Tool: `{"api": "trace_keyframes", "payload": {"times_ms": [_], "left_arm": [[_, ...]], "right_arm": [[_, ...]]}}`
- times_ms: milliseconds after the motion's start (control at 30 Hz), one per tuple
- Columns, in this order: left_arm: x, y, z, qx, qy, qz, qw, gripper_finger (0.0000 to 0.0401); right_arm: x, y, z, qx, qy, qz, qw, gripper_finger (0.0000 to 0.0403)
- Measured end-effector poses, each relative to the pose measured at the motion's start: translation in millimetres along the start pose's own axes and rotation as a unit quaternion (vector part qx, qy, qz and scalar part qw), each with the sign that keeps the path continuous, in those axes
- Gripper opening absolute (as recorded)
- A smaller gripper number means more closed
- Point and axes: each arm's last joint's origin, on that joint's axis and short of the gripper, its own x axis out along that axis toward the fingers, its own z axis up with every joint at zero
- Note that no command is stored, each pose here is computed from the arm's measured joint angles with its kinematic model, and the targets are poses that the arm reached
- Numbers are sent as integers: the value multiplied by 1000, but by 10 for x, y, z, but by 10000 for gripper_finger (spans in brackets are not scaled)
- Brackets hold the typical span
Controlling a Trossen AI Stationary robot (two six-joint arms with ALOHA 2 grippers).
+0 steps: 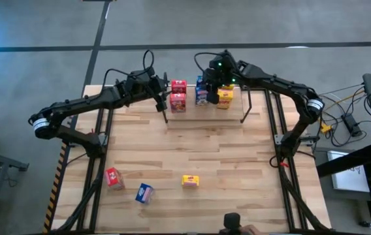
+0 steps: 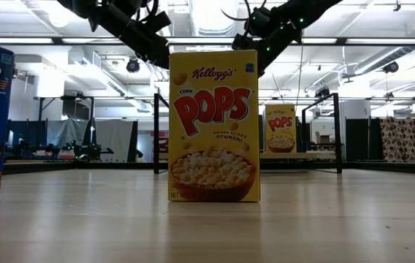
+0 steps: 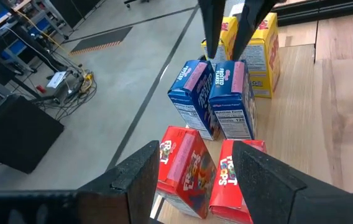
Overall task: Stack cereal on shelf
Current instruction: Put the top blue cereal box on the shelf aligned with the other blue cereal box
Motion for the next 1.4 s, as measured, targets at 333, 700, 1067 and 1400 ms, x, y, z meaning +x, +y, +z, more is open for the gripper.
{"api": "trace_keyframes", "payload": {"times_ms": [333,700,1067,1400], "left_arm": [[4,5,-15,7,3,1,1000,186],[8,45,-29,2,4,8,1000,186],[8,44,-29,2,4,8,1000,186],[9,44,-30,4,5,8,1000,186]], "right_arm": [[106,-51,-80,20,38,-17,999,234],[231,-84,-196,27,50,22,998,281],[259,-82,-219,25,57,26,998,269],[314,-64,-263,36,71,34,996,267]]}}
